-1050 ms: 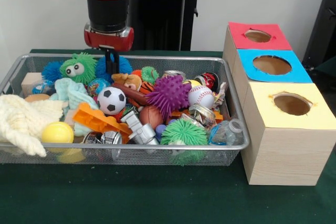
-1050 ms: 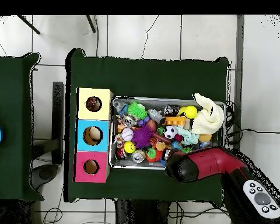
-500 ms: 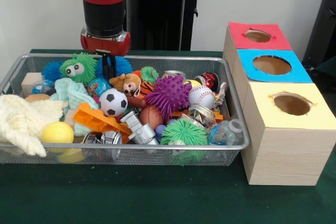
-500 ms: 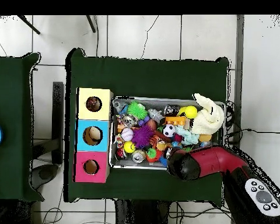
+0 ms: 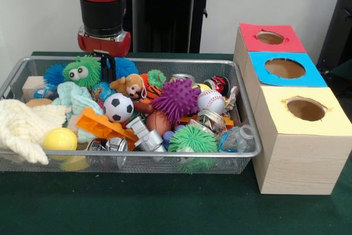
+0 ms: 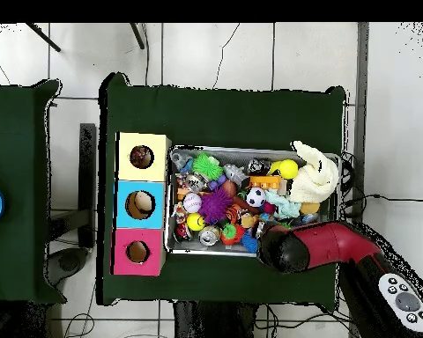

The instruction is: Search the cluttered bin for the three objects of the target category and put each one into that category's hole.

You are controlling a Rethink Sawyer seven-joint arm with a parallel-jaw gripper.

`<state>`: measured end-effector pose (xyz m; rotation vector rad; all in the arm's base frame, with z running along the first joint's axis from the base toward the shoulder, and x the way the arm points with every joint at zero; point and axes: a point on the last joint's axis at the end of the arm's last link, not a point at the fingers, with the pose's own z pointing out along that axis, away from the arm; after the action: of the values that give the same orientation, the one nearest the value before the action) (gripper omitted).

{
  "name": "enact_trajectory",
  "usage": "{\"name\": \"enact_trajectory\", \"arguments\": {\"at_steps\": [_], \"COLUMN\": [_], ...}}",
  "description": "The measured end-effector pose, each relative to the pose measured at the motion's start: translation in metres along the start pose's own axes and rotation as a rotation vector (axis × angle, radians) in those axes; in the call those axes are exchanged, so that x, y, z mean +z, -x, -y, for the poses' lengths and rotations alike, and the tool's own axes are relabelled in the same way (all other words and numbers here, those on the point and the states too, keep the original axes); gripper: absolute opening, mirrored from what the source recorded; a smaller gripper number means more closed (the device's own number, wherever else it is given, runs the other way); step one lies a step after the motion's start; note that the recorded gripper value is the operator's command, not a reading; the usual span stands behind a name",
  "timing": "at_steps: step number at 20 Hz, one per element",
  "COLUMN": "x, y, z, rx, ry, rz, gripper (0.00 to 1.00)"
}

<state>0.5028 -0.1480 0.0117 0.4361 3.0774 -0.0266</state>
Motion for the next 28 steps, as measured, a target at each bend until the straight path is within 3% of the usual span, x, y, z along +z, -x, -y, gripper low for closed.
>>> {"name": "enact_trajectory", "arguments": {"at_steps": [21,28], "x": [-0.026,-0.042], "y": [0.025,0.035], "z": [-0.011,-0.012], "rx": [-0.005,0.021], "ry": [0.008,0.005], "rz": [0.059,0.07], "gripper": [0.0,0.0]}}
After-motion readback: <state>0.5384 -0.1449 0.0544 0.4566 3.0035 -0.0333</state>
